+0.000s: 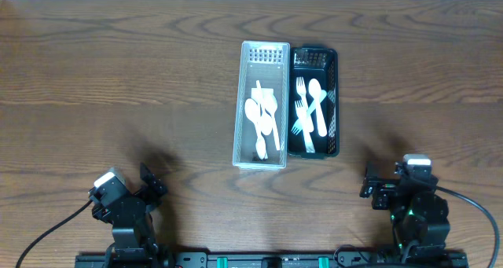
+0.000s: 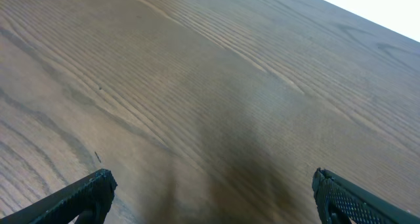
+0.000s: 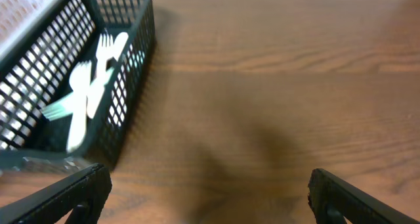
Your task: Pack container
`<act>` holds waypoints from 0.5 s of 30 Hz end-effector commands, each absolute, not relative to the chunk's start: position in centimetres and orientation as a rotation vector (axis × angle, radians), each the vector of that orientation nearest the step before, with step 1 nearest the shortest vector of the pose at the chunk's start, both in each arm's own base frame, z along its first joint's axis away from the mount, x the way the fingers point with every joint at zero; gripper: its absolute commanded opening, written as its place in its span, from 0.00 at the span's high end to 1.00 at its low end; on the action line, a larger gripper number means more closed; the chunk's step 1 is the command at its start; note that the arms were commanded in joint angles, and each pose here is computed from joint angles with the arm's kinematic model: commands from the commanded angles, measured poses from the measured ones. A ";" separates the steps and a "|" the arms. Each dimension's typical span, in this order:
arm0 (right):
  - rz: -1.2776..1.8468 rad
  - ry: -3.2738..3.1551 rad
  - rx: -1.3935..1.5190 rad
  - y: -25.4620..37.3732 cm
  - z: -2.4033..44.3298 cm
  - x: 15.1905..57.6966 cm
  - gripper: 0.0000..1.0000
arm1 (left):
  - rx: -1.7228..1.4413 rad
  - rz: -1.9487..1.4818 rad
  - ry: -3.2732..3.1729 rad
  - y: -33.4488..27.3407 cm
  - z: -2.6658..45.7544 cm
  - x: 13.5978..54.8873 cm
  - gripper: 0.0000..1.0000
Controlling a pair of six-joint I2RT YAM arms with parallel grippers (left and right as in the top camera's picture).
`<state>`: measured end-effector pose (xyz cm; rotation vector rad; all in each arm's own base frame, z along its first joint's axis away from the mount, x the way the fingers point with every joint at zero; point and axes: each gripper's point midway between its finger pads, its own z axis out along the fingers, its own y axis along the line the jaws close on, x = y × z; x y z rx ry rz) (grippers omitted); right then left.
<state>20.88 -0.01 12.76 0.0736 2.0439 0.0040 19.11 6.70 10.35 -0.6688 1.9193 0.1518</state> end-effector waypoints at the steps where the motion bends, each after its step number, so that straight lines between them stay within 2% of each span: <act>1: -0.021 2.036 0.092 -0.6 11.6 20.9 0.01 | -0.688 0.163 1.921 6.9 9.8 19.0 0.02; 15: -0.044 2.019 0.128 -1.3 10.3 21.0 0.01 | -0.688 0.163 1.921 6.9 9.7 19.0 0.02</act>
